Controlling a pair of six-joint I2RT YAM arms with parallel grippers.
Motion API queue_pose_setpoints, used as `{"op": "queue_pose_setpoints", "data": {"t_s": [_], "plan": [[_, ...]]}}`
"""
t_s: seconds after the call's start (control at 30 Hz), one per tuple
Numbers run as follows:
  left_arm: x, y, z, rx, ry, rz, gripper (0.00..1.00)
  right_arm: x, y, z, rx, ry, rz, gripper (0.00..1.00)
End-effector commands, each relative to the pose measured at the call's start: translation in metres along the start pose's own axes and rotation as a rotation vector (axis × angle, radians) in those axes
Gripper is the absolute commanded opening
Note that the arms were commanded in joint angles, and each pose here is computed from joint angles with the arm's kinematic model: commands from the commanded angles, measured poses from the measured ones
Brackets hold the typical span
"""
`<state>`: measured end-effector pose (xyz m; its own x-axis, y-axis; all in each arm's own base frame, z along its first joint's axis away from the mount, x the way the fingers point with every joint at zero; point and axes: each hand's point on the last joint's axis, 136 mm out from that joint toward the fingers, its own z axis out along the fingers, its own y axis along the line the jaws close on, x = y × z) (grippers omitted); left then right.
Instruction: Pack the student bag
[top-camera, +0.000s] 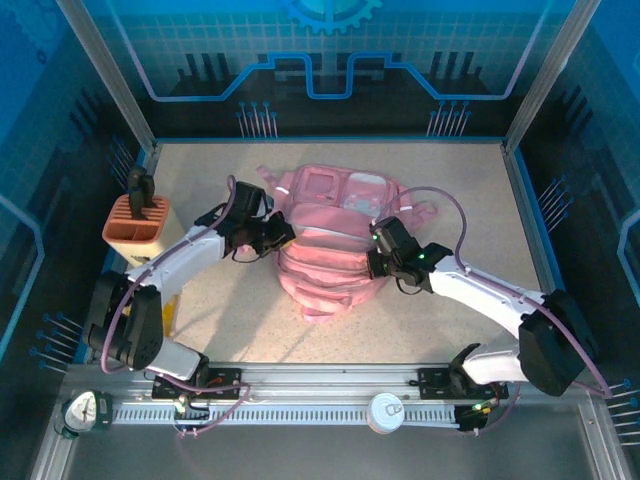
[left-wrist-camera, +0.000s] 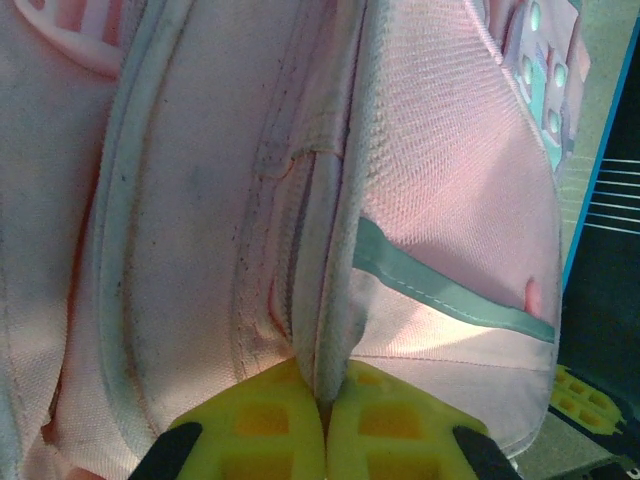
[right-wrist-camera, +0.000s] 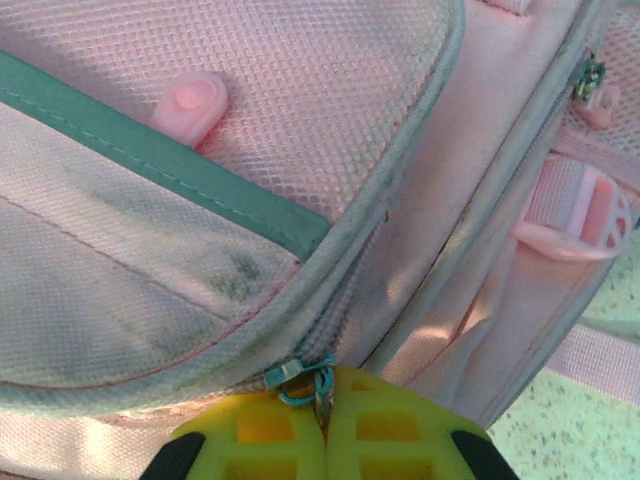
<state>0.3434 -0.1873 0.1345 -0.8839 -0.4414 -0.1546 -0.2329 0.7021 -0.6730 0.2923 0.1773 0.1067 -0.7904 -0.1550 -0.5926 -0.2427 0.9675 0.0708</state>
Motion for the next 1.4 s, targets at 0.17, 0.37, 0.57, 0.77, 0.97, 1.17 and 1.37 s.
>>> {"op": "queue_pose_setpoints", "data": {"t_s": [0.17,0.37,0.57,0.77,0.97,1.17,1.37], "plan": [[-0.045,0.017,-0.009,-0.120,-0.095,0.178,0.00,-0.037,-0.044,0.013,0.083,-0.027,0.036,0.00],[-0.047,0.018,-0.004,-0.130,-0.071,0.221,0.00,-0.051,-0.038,0.018,0.049,-0.035,0.005,0.00],[-0.043,0.010,-0.008,-0.103,-0.048,0.247,0.23,-0.056,-0.037,0.000,0.024,-0.051,0.021,0.31],[-0.041,0.007,-0.036,-0.106,-0.112,0.271,0.61,-0.050,-0.052,-0.029,0.021,-0.071,0.102,0.54],[-0.064,0.059,-0.081,-0.355,-0.350,0.262,0.96,-0.040,-0.114,-0.045,0.173,-0.144,0.254,0.94],[-0.101,0.123,-0.139,-0.675,-0.699,0.287,0.99,-0.040,-0.189,-0.044,0.444,-0.264,0.314,1.00],[-0.107,0.141,-0.135,-0.578,-0.927,0.430,0.99,-0.038,-0.206,-0.009,0.449,-0.379,0.248,1.00]]}}
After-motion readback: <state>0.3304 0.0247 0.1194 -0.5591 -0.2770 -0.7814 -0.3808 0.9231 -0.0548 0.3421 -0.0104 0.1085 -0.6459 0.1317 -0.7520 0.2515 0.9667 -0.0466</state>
